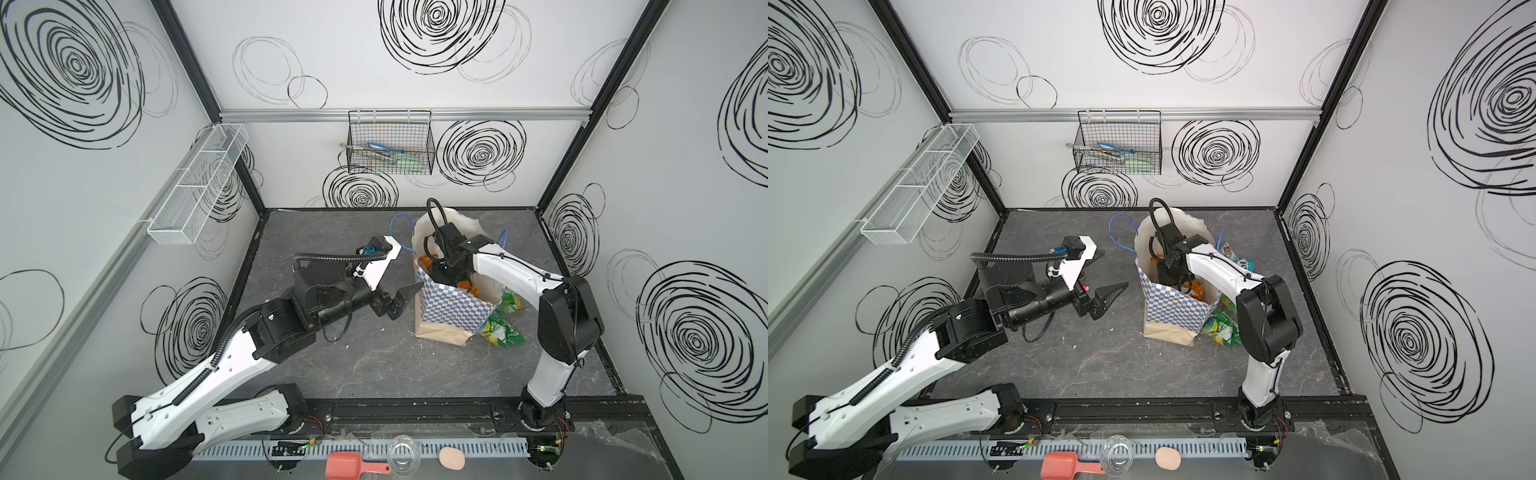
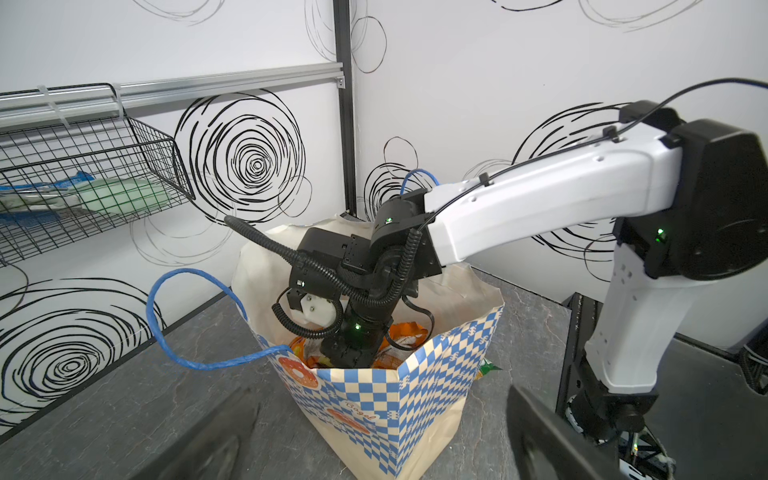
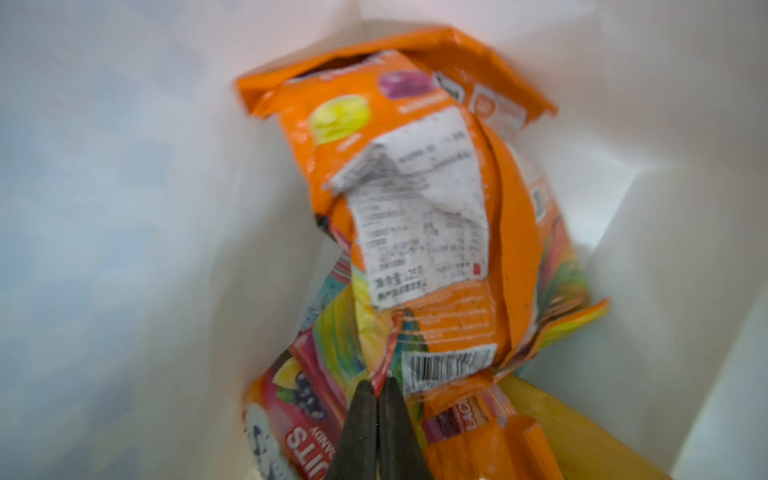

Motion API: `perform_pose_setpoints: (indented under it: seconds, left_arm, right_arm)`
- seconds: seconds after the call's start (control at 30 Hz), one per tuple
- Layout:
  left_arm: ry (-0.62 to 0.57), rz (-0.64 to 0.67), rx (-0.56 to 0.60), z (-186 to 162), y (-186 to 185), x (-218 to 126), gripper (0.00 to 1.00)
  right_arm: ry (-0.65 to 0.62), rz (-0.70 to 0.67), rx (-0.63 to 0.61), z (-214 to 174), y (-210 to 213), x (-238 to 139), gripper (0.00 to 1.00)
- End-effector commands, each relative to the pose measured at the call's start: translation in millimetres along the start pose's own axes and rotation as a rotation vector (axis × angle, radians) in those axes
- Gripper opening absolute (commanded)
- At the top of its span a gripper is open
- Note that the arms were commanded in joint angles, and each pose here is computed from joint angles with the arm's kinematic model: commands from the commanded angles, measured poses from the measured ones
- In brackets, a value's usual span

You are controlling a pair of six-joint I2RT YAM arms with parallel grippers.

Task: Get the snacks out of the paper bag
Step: 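Grasp an orange candy packet inside the bag with the right gripper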

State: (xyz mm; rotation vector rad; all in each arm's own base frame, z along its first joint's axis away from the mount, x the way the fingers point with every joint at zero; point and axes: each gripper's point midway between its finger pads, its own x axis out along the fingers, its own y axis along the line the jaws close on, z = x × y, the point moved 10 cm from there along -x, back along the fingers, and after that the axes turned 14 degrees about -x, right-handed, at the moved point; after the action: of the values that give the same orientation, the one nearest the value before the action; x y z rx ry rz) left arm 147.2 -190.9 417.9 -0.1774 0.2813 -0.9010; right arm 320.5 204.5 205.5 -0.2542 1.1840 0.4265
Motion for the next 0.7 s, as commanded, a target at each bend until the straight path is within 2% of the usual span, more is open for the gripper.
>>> perform_pose_setpoints:
  seconds: [0.0,0.67]
  left_arm:
    - [-0.036,-0.003,-0.008,4,1,-3,0.96]
    - [-0.038,-0.008,-0.009,4,0,-2,0.96]
  right_arm:
    - [-0.092,0.025,0.013,12,5,-39,0.0]
    - [-0.283,0.055,0.053,45,-2,-105,0.0]
